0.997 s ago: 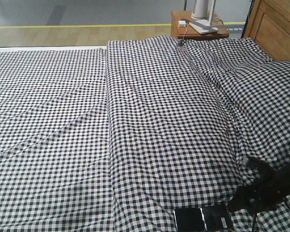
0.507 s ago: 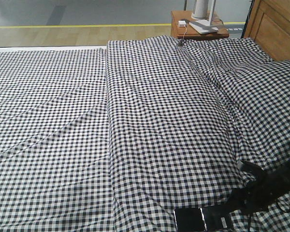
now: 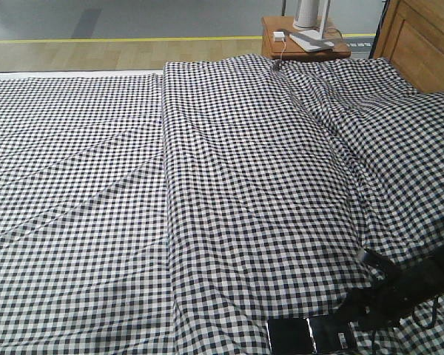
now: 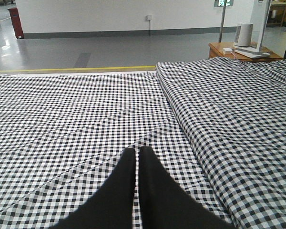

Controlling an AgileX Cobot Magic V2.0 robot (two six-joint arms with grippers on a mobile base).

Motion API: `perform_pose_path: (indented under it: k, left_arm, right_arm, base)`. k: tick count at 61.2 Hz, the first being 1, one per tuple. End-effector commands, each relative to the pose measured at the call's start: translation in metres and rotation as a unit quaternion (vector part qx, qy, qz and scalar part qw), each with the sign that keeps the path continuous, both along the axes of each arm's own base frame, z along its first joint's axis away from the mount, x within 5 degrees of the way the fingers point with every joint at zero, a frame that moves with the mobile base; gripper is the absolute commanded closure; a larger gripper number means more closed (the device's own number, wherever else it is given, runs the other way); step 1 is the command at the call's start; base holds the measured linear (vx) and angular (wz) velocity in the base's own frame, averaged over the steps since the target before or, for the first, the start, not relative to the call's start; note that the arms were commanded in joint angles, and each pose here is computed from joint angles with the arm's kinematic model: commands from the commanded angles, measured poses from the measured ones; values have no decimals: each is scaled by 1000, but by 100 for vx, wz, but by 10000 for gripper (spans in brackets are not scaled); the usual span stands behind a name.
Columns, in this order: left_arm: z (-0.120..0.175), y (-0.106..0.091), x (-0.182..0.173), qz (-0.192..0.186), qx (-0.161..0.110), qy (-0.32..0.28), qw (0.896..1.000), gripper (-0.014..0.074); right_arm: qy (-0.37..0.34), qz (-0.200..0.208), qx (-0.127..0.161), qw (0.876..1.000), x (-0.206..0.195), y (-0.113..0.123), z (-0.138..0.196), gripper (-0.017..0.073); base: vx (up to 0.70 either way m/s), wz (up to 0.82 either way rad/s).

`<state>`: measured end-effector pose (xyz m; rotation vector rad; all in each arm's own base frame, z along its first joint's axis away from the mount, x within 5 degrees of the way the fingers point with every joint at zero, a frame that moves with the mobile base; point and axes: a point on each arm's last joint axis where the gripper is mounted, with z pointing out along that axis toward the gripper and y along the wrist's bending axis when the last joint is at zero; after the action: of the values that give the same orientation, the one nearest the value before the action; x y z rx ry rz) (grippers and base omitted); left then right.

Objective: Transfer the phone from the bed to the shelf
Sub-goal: 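Lower the open right gripper around the phone's edge, then close the right gripper on the phone edge and tilt it up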

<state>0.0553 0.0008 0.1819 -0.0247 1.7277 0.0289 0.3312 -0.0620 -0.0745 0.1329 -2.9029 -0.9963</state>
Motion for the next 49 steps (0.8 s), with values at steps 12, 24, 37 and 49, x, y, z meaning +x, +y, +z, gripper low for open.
perform_pose_path:
  k: [12, 24, 37, 49]
  left_arm:
    - [6, 1, 0, 5, -3, -38, 999, 593]
    - [6, 1, 0, 5, -3, -38, 999, 593]
    - [6, 1, 0, 5, -3, -38, 999, 593]
    - [6, 1, 0, 5, -3, -38, 999, 593]
  right_arm:
    - [-6, 2, 37, 999, 3, 3, 8, -22]
    - [-6, -13, 64, 998, 2, 8, 2, -22]
    - [-14, -45, 104, 993, 2, 15, -6, -22]
    - [-5, -45, 124, 991, -2, 18, -10, -22]
  base:
    - [0, 0]
    - [0, 0]
    - [0, 0]
    - [0, 0]
